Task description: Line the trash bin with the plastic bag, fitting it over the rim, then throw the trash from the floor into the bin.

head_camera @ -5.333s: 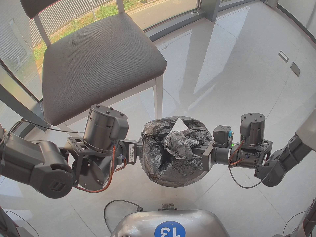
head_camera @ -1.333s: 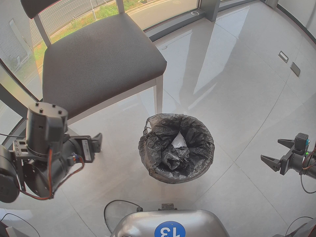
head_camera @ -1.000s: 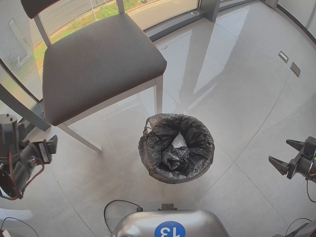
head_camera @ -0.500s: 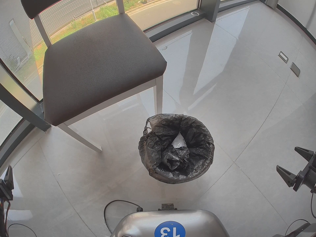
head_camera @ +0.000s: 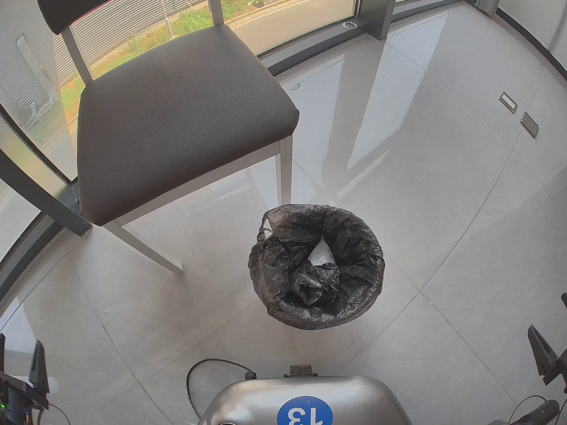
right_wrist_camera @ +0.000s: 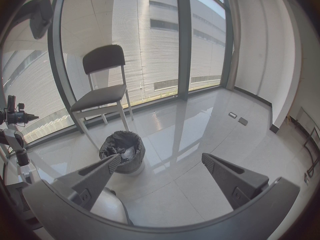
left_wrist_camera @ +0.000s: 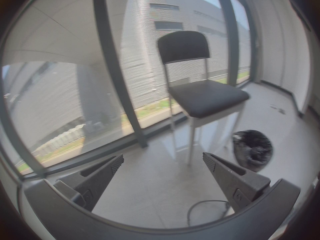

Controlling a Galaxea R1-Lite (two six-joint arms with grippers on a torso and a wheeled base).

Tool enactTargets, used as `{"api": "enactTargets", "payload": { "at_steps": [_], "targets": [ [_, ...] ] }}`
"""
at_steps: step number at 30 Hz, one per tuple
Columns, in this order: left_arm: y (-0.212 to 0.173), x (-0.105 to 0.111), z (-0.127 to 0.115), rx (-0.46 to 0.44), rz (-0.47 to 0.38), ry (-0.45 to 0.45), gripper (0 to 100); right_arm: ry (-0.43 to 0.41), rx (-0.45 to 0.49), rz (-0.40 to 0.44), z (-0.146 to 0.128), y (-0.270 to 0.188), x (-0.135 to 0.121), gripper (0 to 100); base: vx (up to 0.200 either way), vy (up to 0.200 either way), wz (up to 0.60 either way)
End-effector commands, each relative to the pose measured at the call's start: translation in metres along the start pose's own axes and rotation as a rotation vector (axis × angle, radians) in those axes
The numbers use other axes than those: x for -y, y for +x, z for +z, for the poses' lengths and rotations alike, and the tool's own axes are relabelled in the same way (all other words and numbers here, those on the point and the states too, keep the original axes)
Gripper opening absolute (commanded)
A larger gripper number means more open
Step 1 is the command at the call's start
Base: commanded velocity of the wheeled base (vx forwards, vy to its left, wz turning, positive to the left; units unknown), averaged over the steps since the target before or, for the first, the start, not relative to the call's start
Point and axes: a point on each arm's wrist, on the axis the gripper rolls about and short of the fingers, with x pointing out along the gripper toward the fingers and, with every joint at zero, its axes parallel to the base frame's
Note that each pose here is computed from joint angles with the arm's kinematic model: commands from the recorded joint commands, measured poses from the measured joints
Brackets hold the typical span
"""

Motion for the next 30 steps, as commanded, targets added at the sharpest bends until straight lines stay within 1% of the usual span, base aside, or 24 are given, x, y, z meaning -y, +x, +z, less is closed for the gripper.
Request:
{"api": "enactTargets", "payload": {
  "at_steps": [1, 3, 7, 11, 12, 13, 16, 18, 19, 20, 21, 22, 23, 24, 25, 26, 29, 30],
  "targets": [
    [-0.002, 0.007, -0.022, -0.001, -0.286, 0.017, 100, 0.045, 0.138, -0.071, -0.017, -0.032, -0.01, 100, 0.0, 0.0, 0.0],
    [-0.003, 0.007, -0.022, -0.013, -0.316, 0.023, 100, 0.074, 0.137, -0.069, -0.018, -0.032, -0.01, 100, 0.0, 0.0, 0.0],
    [-0.003, 0.007, -0.022, -0.02, -0.316, 0.019, 100, 0.08, 0.133, -0.069, -0.019, -0.032, -0.01, 100, 0.0, 0.0, 0.0],
    [-0.003, 0.007, -0.022, -0.019, -0.315, 0.027, 100, 0.088, 0.134, 0.029, -0.02, -0.033, -0.008, 100, 0.0, 0.0, 0.0],
    [-0.003, 0.007, -0.022, -0.017, -0.315, 0.027, 100, 0.088, 0.136, 0.04, -0.02, -0.034, -0.008, 100, 0.0, 0.0, 0.0],
    [-0.003, 0.007, -0.022, -0.015, -0.315, 0.029, 100, 0.087, 0.138, 0.09, -0.022, -0.036, -0.007, 100, 0.0, 0.0, 0.0],
    [-0.003, 0.007, -0.022, -0.013, -0.31, 0.035, 100, 0.098, 0.11, 0.085, -0.026, -0.035, -0.008, 100, 0.0, 0.0, 0.0],
    [-0.003, 0.006, -0.022, -0.012, -0.282, 0.035, 100, 0.092, 0.097, 0.079, -0.031, -0.034, -0.008, 100, 0.0, 0.0, 0.0],
    [-0.003, 0.006, -0.022, -0.019, -0.275, 0.024, 100, 0.067, 0.075, 0.06, -0.041, -0.031, -0.007, 100, 0.0, 0.0, 0.0],
    [-0.003, 0.006, -0.022, -0.018, -0.273, 0.022, 100, 0.055, 0.076, 0.045, -0.041, -0.031, -0.007, 100, 0.0, 0.0, 0.0],
    [-0.003, 0.006, -0.022, -0.015, -0.273, 0.022, 100, 0.029, 0.052, -0.028, -0.043, -0.03, -0.006, 100, 0.0, 0.0, 0.0],
    [-0.003, 0.006, -0.022, -0.015, -0.276, 0.028, 100, 0.02, 0.025, -0.088, -0.045, -0.03, -0.004, 100, 0.0, 0.0, 0.0],
    [-0.003, 0.006, -0.022, -0.015, -0.276, 0.031, 100, 0.022, 0.004, -0.133, -0.047, -0.031, -0.003, 100, 0.0, 0.0, 0.0],
    [-0.003, 0.006, -0.022, -0.015, -0.279, 0.031, 100, 0.022, 0.003, -0.17, -0.047, -0.031, -0.003, 100, 0.0, 0.0, 0.0],
    [-0.003, 0.006, -0.022, -0.015, -0.279, 0.031, 100, 0.022, 0.003, -0.17, -0.047, -0.031, -0.003, 100, 0.0, 0.0, 0.0],
    [-0.003, 0.007, -0.022, -0.016, -0.287, 0.031, 100, 0.024, 0.006, -0.221, -0.048, -0.032, -0.002, 100, 0.0, 0.0, 0.0],
    [-0.003, 0.007, -0.022, -0.015, -0.287, 0.025, 100, 0.011, 0.053, -0.241, -0.049, -0.036, -0.003, 100, 0.0, 0.0, 0.0],
    [-0.003, 0.007, -0.022, -0.016, -0.287, 0.023, 100, 0.011, 0.056, -0.243, -0.048, -0.036, -0.003, 100, 0.0, 0.0, 0.0]
  ]
}}
